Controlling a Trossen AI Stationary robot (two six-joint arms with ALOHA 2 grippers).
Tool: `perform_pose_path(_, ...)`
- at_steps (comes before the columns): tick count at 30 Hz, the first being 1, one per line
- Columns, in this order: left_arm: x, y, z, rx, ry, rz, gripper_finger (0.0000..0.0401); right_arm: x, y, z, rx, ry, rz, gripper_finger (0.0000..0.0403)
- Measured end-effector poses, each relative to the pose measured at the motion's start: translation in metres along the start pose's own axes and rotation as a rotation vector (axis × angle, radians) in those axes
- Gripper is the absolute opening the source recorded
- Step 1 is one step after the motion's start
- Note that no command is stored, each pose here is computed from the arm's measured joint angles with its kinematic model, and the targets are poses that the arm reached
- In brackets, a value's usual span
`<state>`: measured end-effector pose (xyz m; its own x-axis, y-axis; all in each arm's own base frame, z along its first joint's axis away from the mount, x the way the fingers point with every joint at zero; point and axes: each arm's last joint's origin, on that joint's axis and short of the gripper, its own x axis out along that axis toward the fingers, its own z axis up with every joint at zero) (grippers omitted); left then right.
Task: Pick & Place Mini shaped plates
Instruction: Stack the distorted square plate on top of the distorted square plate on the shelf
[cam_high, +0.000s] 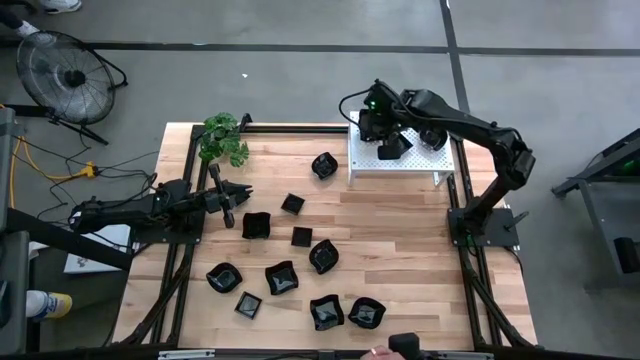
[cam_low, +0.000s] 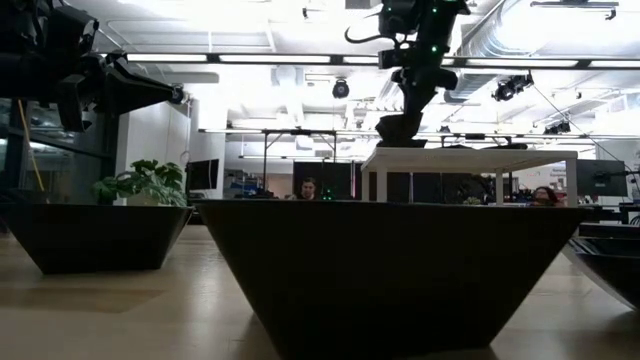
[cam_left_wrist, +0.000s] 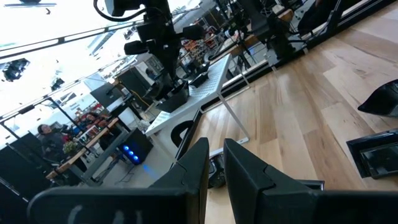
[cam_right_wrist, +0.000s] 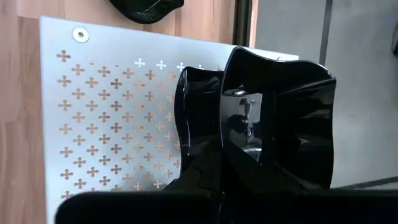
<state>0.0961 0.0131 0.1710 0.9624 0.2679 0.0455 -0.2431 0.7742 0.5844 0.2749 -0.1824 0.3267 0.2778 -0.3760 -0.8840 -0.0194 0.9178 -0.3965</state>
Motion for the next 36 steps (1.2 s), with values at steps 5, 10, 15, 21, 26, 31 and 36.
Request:
perform_pose_path(5,0.0,0.0,0.0,0.0,0.0,0.0,0.0046,0.002,-0.002,-0.002,0.015,-0.014,0.029,0.0)
perform_pose_path(10,0.0,0.0,0.0,0.0,0.0,0.0,0.0046,0.011,-0.004,-0.001,0.017,-0.013,0.06,0.0)
perform_pose_path(15,0.0,0.0,0.0,0.0,0.0,0.0,0.0046,0.016,-0.005,-0.001,0.017,0.014,0.037,0.0)
perform_pose_path(21,0.0,0.0,0.0,0.0,0.0,0.0,0.0046,0.016,-0.006,-0.001,0.016,0.021,0.035,0.0)
perform_pose_path(26,0.0,0.0,0.0,0.0,0.0,0.0,0.0046,0.016,-0.004,-0.002,0.016,0.011,0.063,0.0)
perform_pose_path(31,0.0,0.0,0.0,0.0,0.0,0.0,0.0046,0.016,-0.004,-0.002,0.026,0.01,0.069,0.0)
perform_pose_path(36,0.0,0.0,0.0,0.0,0.001,0.0,0.0046,0.016,-0.004,-0.002,0.03,0.011,0.07,0.0012)
